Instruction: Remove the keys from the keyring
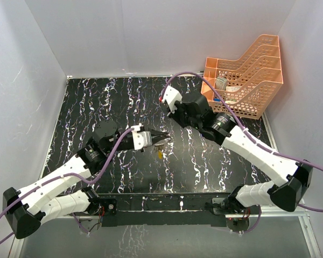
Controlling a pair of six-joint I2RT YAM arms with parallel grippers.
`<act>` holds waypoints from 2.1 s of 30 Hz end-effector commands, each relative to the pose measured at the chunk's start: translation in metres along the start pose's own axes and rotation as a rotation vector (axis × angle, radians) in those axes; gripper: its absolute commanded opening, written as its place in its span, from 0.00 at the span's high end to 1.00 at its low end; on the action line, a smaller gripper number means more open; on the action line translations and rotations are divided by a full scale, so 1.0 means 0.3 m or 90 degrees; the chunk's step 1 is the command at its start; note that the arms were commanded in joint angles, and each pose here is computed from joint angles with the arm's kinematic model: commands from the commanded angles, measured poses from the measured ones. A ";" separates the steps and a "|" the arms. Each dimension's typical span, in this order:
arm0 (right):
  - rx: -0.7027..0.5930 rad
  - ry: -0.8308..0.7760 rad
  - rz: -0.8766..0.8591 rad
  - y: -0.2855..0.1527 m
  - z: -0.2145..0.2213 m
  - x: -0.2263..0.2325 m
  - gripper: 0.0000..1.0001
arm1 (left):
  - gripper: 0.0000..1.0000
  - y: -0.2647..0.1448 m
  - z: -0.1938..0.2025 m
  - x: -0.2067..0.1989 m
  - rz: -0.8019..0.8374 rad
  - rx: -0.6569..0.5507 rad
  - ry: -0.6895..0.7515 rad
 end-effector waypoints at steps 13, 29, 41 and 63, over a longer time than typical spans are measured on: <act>-0.011 0.249 0.027 0.248 0.219 -0.089 1.00 | 1.00 -0.080 0.201 0.250 -0.376 0.111 -0.102; 0.053 0.383 0.024 0.496 0.505 -0.151 1.00 | 1.00 -0.159 0.448 0.396 -0.434 0.089 -0.291; 0.117 0.402 0.070 0.638 0.663 -0.139 1.00 | 1.00 -0.181 0.431 0.411 -0.420 0.034 -0.322; -0.005 0.338 0.115 0.476 0.356 -0.268 0.48 | 1.00 -0.183 0.370 0.417 -0.415 0.003 -0.310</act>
Point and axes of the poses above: each gripper's point midway between its finger pads, its own y axis out along the fingers, its own x axis along the line the jaws close on, z = x × y, the point moved 2 cm from there along -y, back along the fingers, and after that the axes turned 5 degrees about -y, right-handed, at the moved point
